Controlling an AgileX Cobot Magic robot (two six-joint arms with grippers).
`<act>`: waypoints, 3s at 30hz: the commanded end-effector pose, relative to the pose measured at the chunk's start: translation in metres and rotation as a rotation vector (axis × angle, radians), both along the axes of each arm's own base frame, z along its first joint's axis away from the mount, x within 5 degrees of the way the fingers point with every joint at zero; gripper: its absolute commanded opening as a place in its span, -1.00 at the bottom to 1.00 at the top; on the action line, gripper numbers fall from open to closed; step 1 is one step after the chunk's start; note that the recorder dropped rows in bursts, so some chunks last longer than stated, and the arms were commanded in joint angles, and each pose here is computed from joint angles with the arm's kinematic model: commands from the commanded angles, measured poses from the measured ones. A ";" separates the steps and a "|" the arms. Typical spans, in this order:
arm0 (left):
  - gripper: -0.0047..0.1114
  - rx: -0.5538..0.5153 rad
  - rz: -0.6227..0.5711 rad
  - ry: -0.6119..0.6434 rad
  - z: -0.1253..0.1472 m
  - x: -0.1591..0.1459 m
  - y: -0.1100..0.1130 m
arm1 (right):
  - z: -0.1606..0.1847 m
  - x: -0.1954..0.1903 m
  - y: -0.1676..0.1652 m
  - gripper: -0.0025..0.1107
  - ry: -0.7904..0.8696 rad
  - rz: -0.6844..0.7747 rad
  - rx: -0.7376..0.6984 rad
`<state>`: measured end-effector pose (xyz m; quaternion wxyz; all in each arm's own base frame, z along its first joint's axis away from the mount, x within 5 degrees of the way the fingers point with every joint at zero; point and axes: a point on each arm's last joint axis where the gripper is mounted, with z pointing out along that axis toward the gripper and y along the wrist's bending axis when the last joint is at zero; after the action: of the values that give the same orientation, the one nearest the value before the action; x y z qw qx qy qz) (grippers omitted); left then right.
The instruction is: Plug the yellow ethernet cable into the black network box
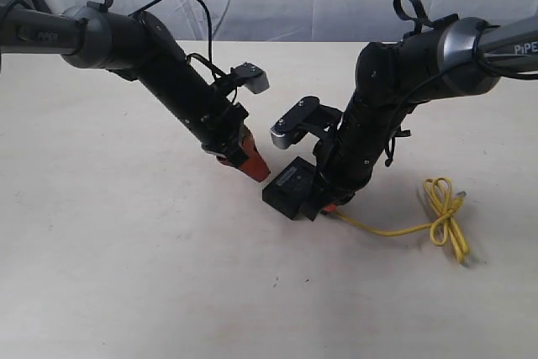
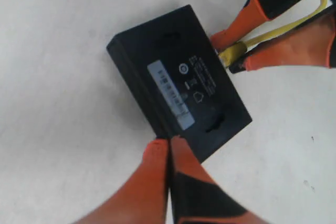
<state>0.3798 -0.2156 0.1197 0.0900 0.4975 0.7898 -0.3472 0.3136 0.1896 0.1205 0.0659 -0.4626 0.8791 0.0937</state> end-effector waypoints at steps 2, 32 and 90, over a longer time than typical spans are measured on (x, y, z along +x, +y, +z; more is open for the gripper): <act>-0.92 0.054 0.047 0.018 0.007 0.005 0.017 | 0.004 0.001 -0.001 -0.97 -0.021 0.032 -0.021; -0.92 0.351 0.696 -0.197 0.146 -0.061 0.144 | 0.105 0.002 -0.081 -0.95 -0.180 -0.351 -0.148; -0.92 -0.332 1.223 -1.236 0.189 -0.317 0.207 | 0.183 -0.216 -0.183 -0.96 -1.312 -0.717 0.481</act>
<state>0.0662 -0.0093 0.3078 0.7295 0.0748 0.6797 -0.0136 0.1043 0.0063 0.3053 0.6825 -0.0851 0.7249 -0.0384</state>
